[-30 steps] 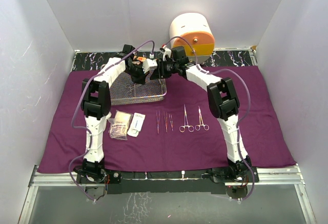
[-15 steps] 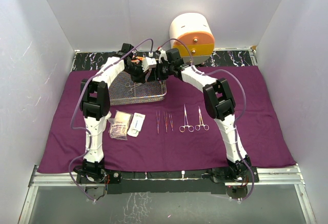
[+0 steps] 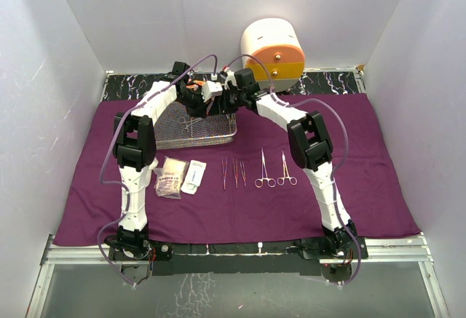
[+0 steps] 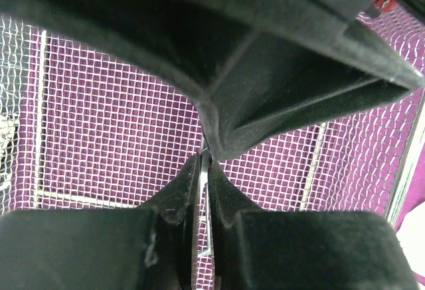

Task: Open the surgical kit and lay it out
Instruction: Pick up the medical item from the container.

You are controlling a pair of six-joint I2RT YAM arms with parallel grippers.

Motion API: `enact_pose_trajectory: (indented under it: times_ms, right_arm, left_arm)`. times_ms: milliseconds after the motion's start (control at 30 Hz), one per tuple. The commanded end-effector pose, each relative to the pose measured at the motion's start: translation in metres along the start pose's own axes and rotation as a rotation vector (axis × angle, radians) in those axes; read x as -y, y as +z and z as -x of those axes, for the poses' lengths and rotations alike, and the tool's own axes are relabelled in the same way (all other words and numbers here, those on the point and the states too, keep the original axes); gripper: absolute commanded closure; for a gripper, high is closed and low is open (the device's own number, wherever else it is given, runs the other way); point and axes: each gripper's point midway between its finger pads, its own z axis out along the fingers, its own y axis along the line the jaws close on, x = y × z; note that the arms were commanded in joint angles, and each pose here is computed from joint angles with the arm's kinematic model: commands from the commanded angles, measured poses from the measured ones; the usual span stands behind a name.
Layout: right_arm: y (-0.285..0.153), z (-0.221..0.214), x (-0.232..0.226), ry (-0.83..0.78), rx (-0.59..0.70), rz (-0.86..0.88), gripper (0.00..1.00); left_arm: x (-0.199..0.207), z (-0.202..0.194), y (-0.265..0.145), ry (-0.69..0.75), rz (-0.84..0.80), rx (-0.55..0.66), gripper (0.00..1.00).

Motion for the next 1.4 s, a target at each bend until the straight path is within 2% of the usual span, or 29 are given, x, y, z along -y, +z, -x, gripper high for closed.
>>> enact_pose_trajectory:
  times_ms: [0, 233, 467, 933, 1167, 1367]
  right_arm:
    - [0.006, 0.016, -0.009, -0.041, 0.039, 0.007, 0.66]
    - [0.011, 0.013, -0.008, -0.04, 0.034, 0.011, 0.67]
    - [0.013, 0.011, -0.008, -0.041, 0.027, 0.014, 0.72]
    - [0.014, 0.014, -0.014, -0.067, 0.032, 0.056, 0.86]
    - [0.01, 0.016, -0.024, -0.097, 0.031, 0.111, 1.0]
    - [0.0, 0.022, -0.038, -0.131, 0.05, 0.172, 1.0]
  left_arm:
    - [0.006, 0.031, -0.028, 0.043, 0.016, 0.081, 1.0]
    - [0.008, 0.03, -0.026, 0.039, 0.009, 0.082, 1.0]
    - [0.008, 0.029, -0.025, 0.038, 0.007, 0.085, 1.0]
    - [0.011, 0.029, -0.024, 0.033, -0.005, 0.091, 1.0]
    - [0.012, 0.03, -0.025, 0.037, -0.011, 0.088, 1.0]
    - [0.012, 0.036, -0.034, 0.051, -0.009, 0.088, 1.0]
